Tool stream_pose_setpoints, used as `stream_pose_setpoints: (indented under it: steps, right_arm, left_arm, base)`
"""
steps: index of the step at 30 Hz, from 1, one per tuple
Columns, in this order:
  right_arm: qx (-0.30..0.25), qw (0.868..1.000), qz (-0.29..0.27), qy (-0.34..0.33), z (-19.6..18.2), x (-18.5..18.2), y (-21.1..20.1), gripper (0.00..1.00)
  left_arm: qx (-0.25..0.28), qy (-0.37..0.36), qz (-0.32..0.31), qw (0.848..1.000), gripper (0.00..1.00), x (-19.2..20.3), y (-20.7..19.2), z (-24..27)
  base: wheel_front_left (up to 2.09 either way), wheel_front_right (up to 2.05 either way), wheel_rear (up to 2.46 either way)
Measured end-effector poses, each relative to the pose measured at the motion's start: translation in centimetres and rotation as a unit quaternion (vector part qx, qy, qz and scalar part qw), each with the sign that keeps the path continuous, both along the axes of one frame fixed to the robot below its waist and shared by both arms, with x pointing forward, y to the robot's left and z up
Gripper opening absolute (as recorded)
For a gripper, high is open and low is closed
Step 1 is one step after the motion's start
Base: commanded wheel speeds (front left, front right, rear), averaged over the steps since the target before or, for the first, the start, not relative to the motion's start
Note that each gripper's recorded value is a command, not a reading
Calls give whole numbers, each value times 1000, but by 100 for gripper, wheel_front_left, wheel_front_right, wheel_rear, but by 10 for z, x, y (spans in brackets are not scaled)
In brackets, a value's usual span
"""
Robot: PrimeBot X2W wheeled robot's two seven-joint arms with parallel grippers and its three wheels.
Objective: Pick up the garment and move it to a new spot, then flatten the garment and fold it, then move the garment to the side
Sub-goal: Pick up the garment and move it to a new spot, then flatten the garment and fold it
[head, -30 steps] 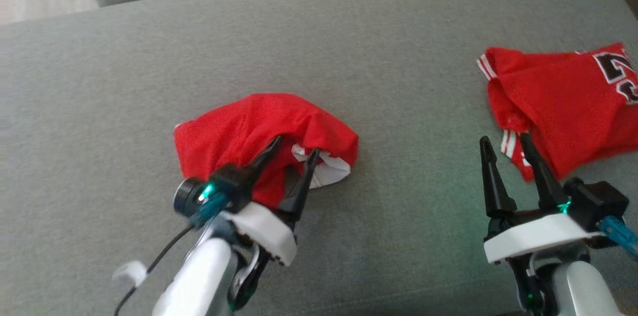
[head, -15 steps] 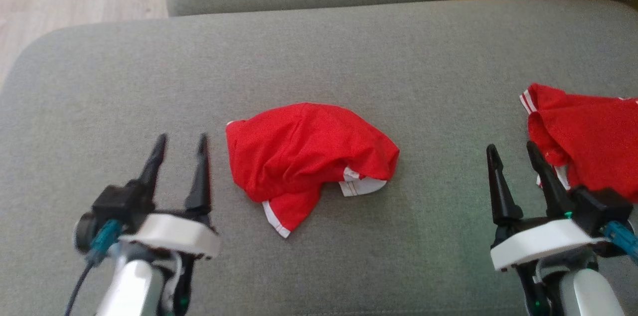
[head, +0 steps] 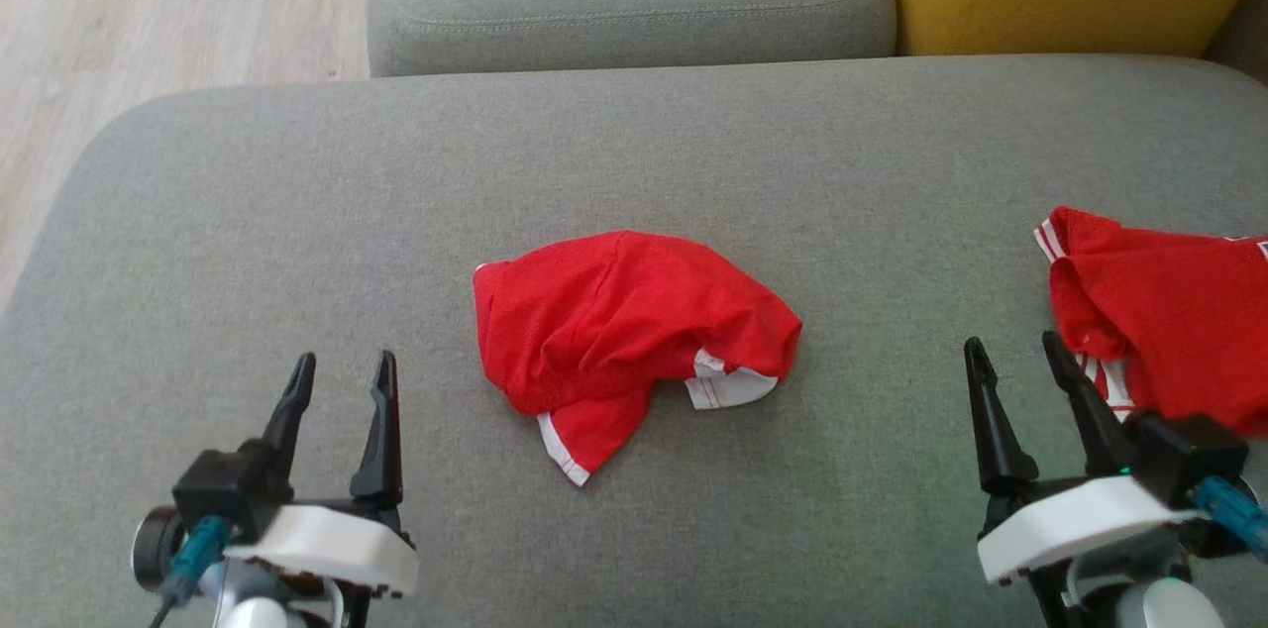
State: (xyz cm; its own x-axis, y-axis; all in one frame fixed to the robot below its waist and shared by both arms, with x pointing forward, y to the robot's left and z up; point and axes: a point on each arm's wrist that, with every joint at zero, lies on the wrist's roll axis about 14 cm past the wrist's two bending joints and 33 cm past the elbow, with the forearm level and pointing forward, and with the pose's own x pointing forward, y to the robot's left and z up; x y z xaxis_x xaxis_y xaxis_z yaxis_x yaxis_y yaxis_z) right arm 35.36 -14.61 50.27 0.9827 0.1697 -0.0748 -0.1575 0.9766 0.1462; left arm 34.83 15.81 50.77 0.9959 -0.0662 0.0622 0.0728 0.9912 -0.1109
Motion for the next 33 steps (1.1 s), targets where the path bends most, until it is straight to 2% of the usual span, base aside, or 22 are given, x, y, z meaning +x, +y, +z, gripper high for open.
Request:
stream_pose_setpoints:
  steps: [33]
  right_arm:
    - [-2, 1000, -10, 9, -3, -8, -7, 100]
  left_arm:
    - [15, 20, -15, 1000, 100, -11, -8, -10]
  base:
    - [0, 0, 0]
